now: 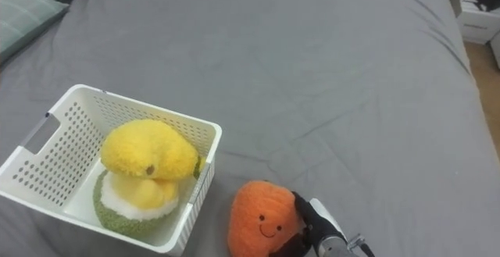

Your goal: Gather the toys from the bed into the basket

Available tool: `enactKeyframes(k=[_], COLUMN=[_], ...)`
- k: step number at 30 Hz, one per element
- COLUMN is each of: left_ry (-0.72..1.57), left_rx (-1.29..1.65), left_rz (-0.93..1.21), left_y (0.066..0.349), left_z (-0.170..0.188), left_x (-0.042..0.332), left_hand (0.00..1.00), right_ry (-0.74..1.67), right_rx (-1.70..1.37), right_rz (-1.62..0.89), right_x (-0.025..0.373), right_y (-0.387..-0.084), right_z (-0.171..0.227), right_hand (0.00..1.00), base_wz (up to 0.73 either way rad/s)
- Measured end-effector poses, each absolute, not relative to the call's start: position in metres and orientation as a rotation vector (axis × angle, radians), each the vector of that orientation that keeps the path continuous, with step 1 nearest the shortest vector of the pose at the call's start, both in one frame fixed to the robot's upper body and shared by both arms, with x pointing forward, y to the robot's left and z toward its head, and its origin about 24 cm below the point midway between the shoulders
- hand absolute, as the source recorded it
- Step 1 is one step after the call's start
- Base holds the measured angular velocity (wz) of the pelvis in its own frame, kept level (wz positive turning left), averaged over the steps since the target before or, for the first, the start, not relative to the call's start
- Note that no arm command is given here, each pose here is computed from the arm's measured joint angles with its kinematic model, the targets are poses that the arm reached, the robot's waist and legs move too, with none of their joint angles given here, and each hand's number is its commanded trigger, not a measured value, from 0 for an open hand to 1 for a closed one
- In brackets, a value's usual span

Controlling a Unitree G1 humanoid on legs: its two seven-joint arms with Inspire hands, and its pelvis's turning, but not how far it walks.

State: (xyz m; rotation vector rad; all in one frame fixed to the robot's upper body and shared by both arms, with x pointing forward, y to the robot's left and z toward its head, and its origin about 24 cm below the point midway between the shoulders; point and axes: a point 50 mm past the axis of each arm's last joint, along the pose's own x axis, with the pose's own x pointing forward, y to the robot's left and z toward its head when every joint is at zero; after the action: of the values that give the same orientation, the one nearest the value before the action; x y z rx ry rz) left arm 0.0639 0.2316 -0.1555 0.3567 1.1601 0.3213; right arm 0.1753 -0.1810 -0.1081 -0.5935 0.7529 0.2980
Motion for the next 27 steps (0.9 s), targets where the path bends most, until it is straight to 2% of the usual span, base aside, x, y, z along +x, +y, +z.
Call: enactKeyframes(k=[12, 27], left_ry=[1.143, 1.14], left_rx=[0.377, 0.381], left_rz=[0.309, 0.315], left_y=[0.231, 0.232], left_z=[-0.154, -0.153], left_x=[0.065, 0.064], left_hand=[0.0, 0.0], right_ry=[0.635, 0.616], right_rx=[-0.612, -0.621], right_rz=[0.247, 0.23], right_x=[0.191, 0.192], right_y=[-0.175, -0.172], right_z=[-0.091, -0.09], right_hand=[1.0, 1.0], base_wz=[0.0, 0.01])
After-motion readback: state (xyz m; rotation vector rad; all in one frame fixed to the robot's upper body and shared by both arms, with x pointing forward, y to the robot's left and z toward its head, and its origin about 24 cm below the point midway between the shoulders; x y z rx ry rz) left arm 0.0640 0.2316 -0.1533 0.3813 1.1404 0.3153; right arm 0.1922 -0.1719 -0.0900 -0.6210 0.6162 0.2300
